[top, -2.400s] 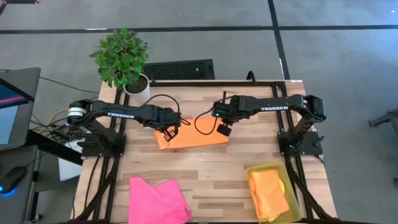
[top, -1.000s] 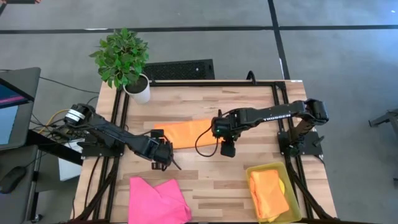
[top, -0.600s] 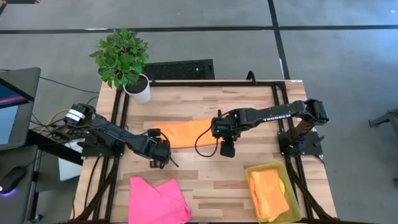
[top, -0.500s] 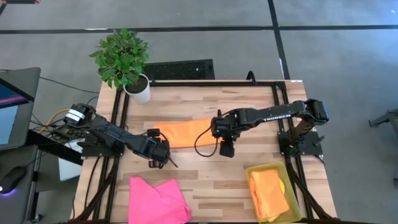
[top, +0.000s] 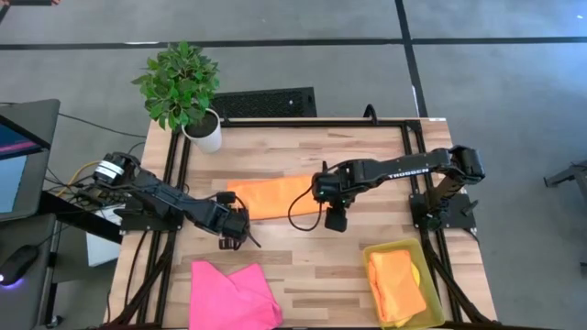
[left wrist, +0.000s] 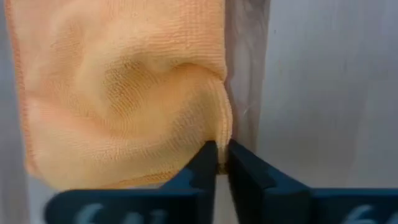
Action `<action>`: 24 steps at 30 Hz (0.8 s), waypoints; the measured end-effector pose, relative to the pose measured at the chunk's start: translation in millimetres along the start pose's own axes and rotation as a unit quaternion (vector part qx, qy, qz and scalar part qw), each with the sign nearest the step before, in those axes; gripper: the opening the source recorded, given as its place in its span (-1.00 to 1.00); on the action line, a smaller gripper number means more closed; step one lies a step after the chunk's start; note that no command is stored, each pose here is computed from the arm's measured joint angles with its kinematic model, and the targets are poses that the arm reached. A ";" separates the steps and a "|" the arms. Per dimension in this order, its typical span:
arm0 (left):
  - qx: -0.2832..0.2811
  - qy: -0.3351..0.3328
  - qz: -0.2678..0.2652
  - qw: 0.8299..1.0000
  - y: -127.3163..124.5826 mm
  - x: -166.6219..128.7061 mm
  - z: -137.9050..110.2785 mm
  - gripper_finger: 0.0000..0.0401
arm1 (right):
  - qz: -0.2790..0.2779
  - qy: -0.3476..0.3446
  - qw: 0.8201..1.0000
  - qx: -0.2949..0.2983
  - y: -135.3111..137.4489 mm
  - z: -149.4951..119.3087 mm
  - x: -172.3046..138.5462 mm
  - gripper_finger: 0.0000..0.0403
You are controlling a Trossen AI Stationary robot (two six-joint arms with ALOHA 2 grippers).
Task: Fold microfiber towels
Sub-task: Fold the orange cloth
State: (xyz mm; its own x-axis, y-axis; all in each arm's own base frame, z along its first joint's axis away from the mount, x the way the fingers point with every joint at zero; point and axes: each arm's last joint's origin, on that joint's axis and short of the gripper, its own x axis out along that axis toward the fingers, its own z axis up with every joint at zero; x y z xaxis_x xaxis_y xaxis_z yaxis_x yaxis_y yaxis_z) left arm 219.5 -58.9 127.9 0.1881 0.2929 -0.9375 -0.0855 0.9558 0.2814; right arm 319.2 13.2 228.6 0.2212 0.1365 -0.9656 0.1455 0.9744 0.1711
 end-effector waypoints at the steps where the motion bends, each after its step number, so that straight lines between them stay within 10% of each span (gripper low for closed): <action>1: -0.005 0.004 -0.006 1.000 0.9 0.5 0.2 -0.93 | -0.001 0.005 1.000 0.003 -0.4 -0.9 0.0 -0.07; 11: -0.046 -0.004 -0.035 0.998 7.4 -24.1 29.3 -0.99 | -0.037 0.012 0.999 0.019 -1.5 -9.2 -10.6 -0.08; 24: 0.066 -0.122 -0.035 0.990 13.6 -58.3 107.0 -1.00 | -0.061 -0.042 0.997 0.025 -2.7 -19.5 -44.0 -0.08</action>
State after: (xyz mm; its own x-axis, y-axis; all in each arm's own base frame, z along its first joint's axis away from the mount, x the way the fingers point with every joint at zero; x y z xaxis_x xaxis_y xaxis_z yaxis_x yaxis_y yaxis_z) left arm 312.0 -60.0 208.2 0.4206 0.2088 -0.8829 0.0618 0.9643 0.2575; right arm 290.3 8.0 266.8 0.2787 0.0001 -0.9604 0.2239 0.9724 0.0651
